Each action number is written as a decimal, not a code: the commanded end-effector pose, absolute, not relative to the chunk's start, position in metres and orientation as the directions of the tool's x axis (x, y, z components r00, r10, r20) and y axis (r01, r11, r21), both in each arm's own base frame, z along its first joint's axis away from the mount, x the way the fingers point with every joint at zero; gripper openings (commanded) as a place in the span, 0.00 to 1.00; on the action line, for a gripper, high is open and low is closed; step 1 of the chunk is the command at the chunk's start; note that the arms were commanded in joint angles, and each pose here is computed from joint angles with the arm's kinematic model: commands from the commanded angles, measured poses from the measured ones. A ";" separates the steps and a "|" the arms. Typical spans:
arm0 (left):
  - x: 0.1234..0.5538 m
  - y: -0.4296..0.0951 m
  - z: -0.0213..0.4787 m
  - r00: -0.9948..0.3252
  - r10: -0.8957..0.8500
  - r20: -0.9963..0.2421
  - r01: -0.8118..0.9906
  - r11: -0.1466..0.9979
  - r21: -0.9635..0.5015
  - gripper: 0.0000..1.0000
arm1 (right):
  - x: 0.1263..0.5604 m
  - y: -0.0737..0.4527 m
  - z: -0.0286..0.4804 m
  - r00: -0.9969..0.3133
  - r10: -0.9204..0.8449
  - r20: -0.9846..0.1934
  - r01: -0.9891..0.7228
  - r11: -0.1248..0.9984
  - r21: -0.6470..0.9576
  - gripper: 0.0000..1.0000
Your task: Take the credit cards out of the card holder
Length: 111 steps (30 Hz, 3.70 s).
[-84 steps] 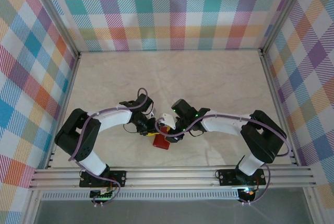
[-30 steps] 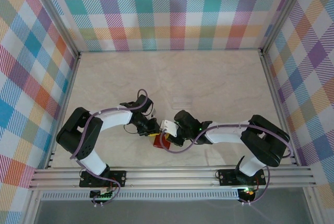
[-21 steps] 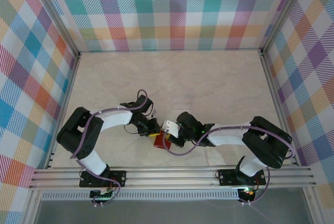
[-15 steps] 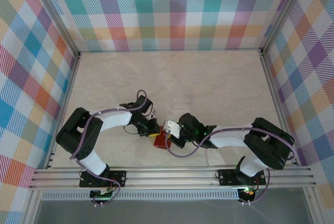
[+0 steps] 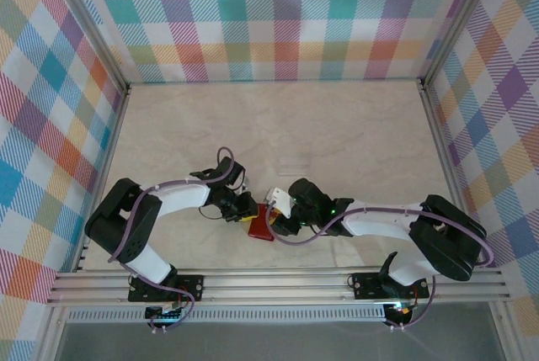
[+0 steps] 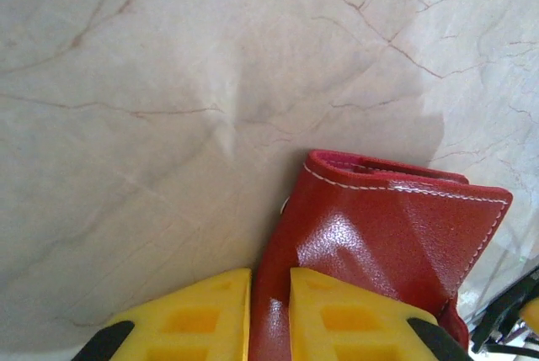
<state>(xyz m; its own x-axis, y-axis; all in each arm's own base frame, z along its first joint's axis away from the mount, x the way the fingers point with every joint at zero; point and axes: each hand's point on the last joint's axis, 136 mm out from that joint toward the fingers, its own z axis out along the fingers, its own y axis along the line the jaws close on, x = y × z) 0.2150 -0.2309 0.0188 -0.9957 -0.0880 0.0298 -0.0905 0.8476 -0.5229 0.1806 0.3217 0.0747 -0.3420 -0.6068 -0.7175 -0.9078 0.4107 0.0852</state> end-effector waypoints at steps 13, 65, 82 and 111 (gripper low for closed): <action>0.217 -0.184 0.037 -0.973 -0.220 -0.073 -0.176 0.904 -0.389 0.24 | 0.178 0.306 0.098 -0.928 -0.284 -0.241 -0.355 0.868 0.346 0.52; 0.223 -0.210 0.056 -0.981 -0.105 -0.165 -0.038 0.930 -0.366 0.37 | 0.188 0.305 0.037 -0.990 -0.114 -0.077 -0.129 0.967 0.221 0.15; 0.208 -0.245 0.052 -0.993 0.009 -0.119 0.036 0.973 -0.226 0.64 | 0.187 0.305 0.019 -0.999 -0.016 -0.044 -0.036 0.858 0.513 0.12; 0.199 -0.252 0.038 -0.987 0.149 -0.054 0.148 0.989 0.027 0.78 | 0.182 0.302 -0.015 -0.994 0.018 0.103 0.083 0.730 0.678 0.13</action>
<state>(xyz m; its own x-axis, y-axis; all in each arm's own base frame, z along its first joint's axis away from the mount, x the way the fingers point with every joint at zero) 0.2054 -0.2627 0.0440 -0.9905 0.1100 -0.0827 0.1154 0.9913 -0.0638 0.1859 0.3005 0.0137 -0.9932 0.0212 0.1143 0.0955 0.7087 0.6990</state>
